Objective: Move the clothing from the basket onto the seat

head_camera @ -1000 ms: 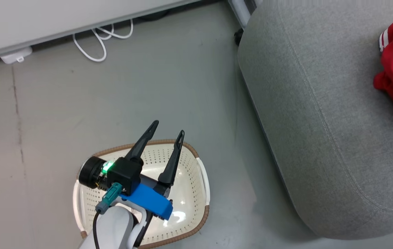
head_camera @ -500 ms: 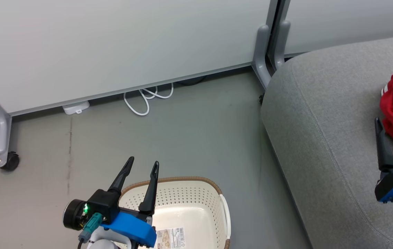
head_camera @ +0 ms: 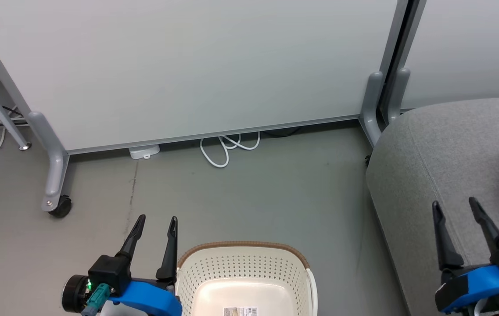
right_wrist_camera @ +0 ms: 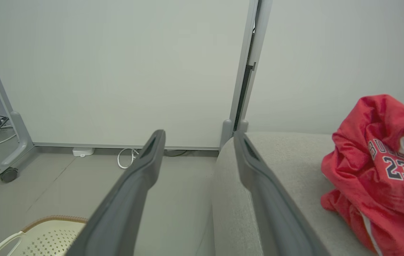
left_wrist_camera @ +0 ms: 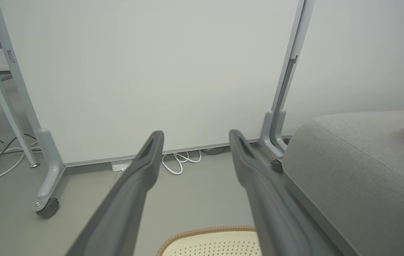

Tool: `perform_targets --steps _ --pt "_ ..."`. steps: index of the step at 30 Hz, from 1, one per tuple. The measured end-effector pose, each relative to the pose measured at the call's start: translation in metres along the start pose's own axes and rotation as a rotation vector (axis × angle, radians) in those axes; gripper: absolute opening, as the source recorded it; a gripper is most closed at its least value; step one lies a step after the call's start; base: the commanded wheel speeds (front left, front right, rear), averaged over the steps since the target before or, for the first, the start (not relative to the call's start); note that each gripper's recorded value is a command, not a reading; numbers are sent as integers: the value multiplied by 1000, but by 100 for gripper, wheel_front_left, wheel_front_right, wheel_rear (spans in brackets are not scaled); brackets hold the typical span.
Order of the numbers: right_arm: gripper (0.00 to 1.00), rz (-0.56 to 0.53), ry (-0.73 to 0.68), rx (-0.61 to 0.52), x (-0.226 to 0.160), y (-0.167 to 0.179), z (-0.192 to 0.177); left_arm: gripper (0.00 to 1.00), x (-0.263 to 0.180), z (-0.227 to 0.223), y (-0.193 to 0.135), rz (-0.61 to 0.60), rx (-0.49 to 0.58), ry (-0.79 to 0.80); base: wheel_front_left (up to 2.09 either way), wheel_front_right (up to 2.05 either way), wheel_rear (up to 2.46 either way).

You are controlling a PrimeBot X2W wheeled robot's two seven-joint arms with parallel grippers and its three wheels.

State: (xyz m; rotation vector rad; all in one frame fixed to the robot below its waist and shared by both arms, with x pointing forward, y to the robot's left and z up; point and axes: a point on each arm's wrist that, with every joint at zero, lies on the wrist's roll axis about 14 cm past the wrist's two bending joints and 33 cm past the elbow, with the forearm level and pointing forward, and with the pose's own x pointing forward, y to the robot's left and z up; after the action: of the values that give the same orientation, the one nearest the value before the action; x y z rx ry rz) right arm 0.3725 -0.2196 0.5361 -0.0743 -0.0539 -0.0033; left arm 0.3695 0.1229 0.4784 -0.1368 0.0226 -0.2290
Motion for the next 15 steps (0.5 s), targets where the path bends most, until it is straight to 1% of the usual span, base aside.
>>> perform_targets --steps 2,8,15 --pt "100 20 7 32 -2 10 -4 100 -4 1 6 23 -1 -5 0 0 0" --pt "100 56 33 58 -5 27 -17 100 -13 4 20 70 0 -15 0 0 0" --pt "100 65 54 78 -10 35 -27 100 -20 -1 28 101 -8 -1 0 0 0"
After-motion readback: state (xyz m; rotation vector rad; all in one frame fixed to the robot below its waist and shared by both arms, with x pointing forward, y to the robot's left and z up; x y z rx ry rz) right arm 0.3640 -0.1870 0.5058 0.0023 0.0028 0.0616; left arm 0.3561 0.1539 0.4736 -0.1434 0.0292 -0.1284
